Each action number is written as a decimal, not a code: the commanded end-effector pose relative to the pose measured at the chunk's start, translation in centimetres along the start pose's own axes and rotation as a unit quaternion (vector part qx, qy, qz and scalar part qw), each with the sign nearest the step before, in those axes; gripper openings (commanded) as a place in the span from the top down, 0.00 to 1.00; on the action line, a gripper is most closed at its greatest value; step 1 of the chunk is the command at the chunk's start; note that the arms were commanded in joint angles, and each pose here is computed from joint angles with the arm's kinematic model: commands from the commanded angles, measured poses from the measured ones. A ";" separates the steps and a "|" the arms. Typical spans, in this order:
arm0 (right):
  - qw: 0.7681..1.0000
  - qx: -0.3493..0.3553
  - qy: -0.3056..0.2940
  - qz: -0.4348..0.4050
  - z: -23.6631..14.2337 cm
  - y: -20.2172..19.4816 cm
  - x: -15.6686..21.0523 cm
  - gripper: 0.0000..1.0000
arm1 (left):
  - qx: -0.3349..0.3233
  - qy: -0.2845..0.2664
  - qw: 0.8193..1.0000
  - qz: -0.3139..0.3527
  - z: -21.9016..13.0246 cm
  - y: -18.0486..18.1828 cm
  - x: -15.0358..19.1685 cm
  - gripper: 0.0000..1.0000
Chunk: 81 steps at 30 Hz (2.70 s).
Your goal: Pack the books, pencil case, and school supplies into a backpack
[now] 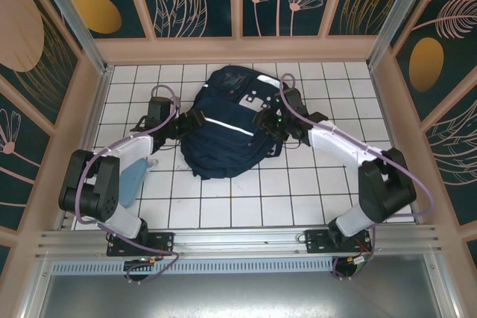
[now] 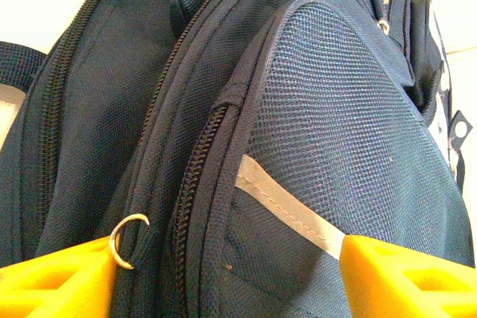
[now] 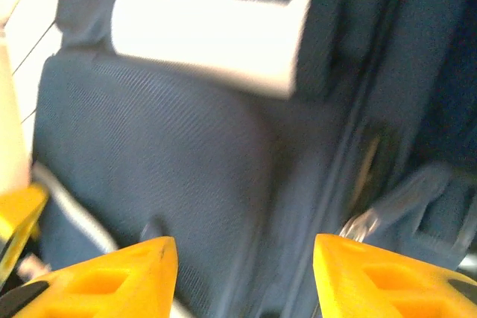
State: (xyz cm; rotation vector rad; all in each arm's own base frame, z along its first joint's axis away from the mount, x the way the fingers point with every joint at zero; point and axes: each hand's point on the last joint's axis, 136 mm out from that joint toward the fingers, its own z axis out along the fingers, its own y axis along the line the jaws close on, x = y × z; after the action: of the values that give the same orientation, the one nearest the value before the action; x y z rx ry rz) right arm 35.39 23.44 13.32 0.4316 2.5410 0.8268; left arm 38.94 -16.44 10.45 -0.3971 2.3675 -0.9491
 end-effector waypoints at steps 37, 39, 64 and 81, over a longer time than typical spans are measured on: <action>0.831 -0.071 -0.058 -0.549 -3.2 0.0 -3.9 0.02 | 0.020 0.015 0.999 0.035 -0.8 -2.0 0.4 0.27; 0.824 -0.078 -0.032 -0.561 -2.8 0.0 -3.3 0.03 | 0.019 0.015 0.999 0.037 -0.9 -2.1 0.4 0.27; 0.717 -0.119 0.026 -0.686 0.8 -0.7 -0.8 0.47 | 0.001 0.013 0.999 0.037 -0.4 -1.9 -0.4 0.27; 0.718 -0.167 0.054 -0.673 2.1 0.0 -0.4 0.32 | 0.001 0.021 0.999 0.034 -0.1 -1.6 0.0 0.27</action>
State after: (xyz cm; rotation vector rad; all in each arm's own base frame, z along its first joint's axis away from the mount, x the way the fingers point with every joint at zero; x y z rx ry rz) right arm 36.71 23.63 12.12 -1.4325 1.9123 0.5495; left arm 38.46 -17.06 11.12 -0.3307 2.4149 -0.9352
